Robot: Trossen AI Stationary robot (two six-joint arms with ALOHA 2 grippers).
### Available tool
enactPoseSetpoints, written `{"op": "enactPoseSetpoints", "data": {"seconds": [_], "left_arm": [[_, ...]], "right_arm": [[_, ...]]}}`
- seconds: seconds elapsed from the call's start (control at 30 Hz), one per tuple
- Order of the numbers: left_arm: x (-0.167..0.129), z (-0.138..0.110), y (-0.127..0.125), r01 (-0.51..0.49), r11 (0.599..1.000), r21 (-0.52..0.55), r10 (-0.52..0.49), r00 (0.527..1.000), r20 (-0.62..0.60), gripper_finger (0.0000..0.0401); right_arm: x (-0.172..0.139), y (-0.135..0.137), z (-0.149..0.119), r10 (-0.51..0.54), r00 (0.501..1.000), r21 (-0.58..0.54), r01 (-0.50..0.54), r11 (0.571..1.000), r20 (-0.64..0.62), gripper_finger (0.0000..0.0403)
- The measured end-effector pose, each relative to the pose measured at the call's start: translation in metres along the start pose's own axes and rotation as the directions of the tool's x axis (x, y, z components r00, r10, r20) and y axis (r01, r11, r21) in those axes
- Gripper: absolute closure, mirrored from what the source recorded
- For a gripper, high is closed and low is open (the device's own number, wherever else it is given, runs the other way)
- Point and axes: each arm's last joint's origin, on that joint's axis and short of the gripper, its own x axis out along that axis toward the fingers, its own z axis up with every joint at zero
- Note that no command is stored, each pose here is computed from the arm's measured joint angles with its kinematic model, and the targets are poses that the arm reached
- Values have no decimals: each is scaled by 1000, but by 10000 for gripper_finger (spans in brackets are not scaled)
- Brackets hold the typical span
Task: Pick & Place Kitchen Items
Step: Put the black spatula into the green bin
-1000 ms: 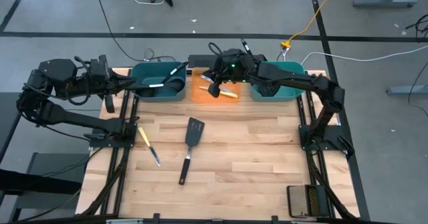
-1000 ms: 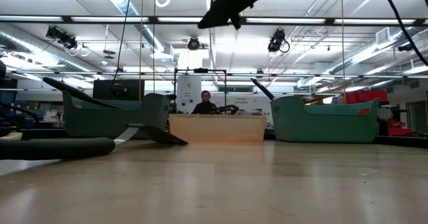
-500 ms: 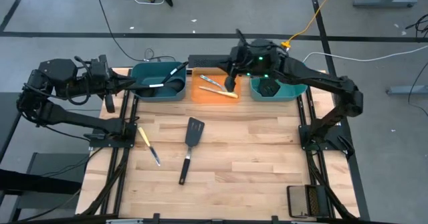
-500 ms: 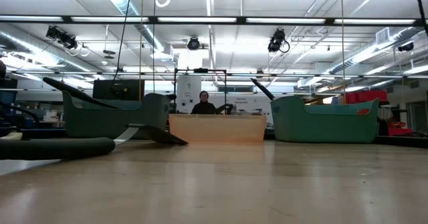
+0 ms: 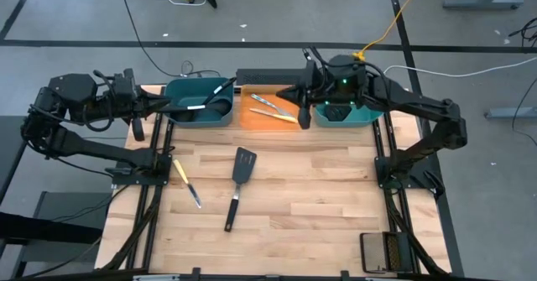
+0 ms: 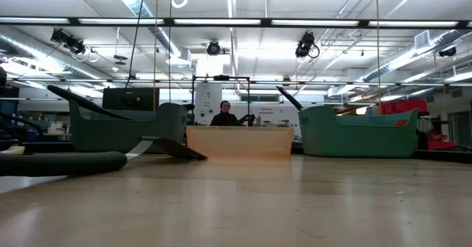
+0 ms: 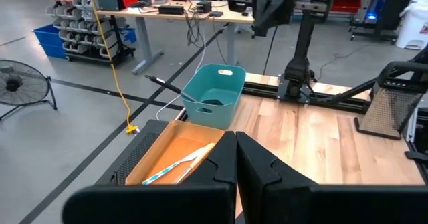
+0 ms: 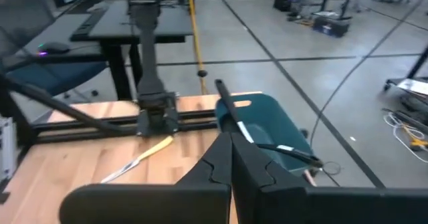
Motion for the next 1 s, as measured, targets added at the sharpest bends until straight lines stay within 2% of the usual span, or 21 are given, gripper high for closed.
{"op": "enactPoseSetpoints", "data": {"seconds": [0.17,0.33,0.47,0.67,0.8,1.0], "left_arm": [[0,0,0,0,1000,-15,0,1000,-1,399],[0,0,0,-1,1000,-17,1,1000,-1,399],[0,0,0,-10,1000,-16,10,1000,-2,399],[0,-1,1,-36,999,-18,36,999,-6,399],[0,0,1,-52,998,-47,52,999,0,399],[1,3,1,-58,996,-65,59,998,25,399]], "right_arm": [[1,8,-7,26,999,-20,-26,999,-18,402],[2,9,-37,44,998,26,-45,999,36,403],[-12,7,-57,32,993,33,-36,999,111,403],[-34,7,-95,10,998,106,-17,994,64,403],[-52,8,-108,17,995,77,-25,997,100,403],[-75,9,-109,15,988,22,-18,1000,155,403]]}}
